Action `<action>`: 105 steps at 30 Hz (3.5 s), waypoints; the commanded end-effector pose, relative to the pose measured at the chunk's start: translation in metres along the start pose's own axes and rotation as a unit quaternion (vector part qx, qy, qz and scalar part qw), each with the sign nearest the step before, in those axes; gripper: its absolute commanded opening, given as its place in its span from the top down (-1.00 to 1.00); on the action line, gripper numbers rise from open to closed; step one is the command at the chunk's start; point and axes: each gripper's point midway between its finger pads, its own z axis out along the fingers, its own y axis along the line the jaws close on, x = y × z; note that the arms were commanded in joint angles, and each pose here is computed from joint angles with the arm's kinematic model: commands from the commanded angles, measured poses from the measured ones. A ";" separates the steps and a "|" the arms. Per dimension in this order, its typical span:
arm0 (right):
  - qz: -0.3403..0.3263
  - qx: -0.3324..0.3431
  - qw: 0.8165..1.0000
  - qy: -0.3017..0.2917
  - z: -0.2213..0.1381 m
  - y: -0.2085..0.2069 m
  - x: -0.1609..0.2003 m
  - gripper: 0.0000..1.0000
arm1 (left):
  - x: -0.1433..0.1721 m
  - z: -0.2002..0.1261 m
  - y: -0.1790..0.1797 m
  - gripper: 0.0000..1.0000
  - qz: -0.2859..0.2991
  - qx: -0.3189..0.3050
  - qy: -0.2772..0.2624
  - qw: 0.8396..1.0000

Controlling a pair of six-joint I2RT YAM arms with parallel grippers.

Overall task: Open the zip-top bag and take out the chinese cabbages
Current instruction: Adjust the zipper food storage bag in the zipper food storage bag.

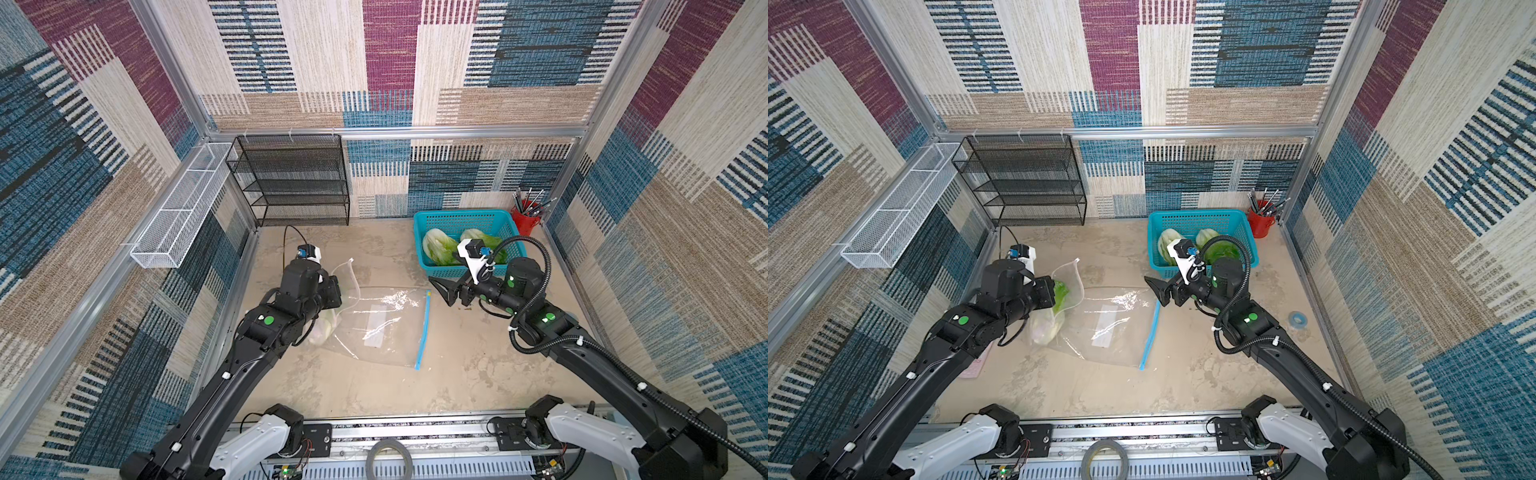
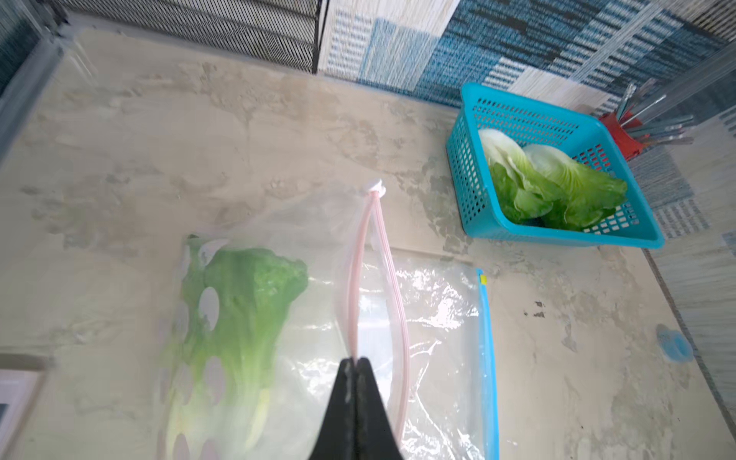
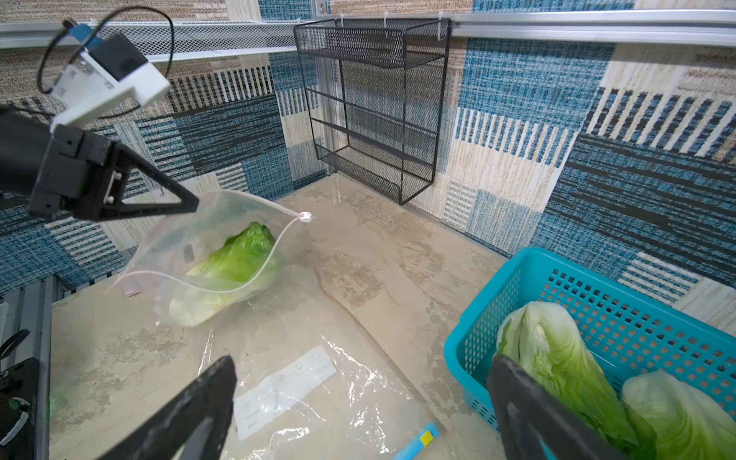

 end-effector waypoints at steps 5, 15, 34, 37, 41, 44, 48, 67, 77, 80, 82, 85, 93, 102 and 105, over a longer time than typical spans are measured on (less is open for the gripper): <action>0.017 -0.034 0.999 -0.010 0.011 0.008 0.005 -0.99 | 0.005 0.027 -0.032 1.00 -0.031 0.028 -0.017 0.999; 0.098 -0.167 0.981 0.011 0.040 0.041 0.028 -0.62 | 0.035 0.059 -0.059 1.00 -0.028 0.058 0.032 0.997; 0.179 -0.263 0.947 0.045 0.080 0.059 0.051 -0.35 | 0.035 0.049 -0.062 0.60 -0.024 0.084 0.010 0.996; 0.179 -0.278 0.943 0.051 0.088 0.068 0.052 -0.40 | 0.034 0.044 -0.060 0.38 -0.017 0.081 0.009 0.997; 0.174 -0.291 0.939 0.063 0.100 0.080 0.053 -0.43 | 0.029 0.038 -0.053 0.27 -0.008 0.063 0.001 0.998; 0.172 -0.285 0.939 0.082 0.113 0.081 0.059 -0.43 | 0.019 0.026 -0.043 0.23 0.005 0.041 -0.017 0.999; 0.185 -0.268 0.938 0.121 0.133 0.074 0.073 -0.36 | 0.006 0.009 -0.022 0.19 0.022 0.003 -0.013 1.000; 0.208 -0.301 0.909 0.202 0.176 0.093 0.107 0.00 | 0.047 0.055 0.102 0.06 -0.233 -0.009 0.083 0.969; 0.209 -0.316 0.900 0.216 0.183 0.102 0.114 0.21 | 0.076 0.072 0.132 0.02 -0.267 -0.055 0.090 0.958; 0.212 -0.316 0.898 0.220 0.183 0.103 0.116 0.35 | 0.085 0.077 0.140 0.02 -0.286 -0.064 0.085 0.952; 0.213 -0.316 0.898 0.221 0.183 0.103 0.118 0.43 | 0.088 0.080 0.143 0.02 -0.295 -0.064 0.079 0.950; 0.214 -0.317 0.897 0.222 0.182 0.103 0.118 0.53 | 0.088 0.085 0.145 0.02 -0.308 -0.057 0.063 0.948; 0.219 -0.319 0.895 0.224 0.182 0.104 0.121 0.76 | 0.084 0.098 0.145 -0.01 -0.334 -0.022 0.014 0.942; 0.227 -0.323 0.891 0.225 0.183 0.107 0.124 0.94 | 0.080 0.118 0.132 -0.01 -0.347 0.041 0.009 0.937; 0.226 -0.324 0.891 0.224 0.183 0.107 0.123 0.98 | 0.085 0.126 0.127 0.12 -0.357 0.061 0.023 0.932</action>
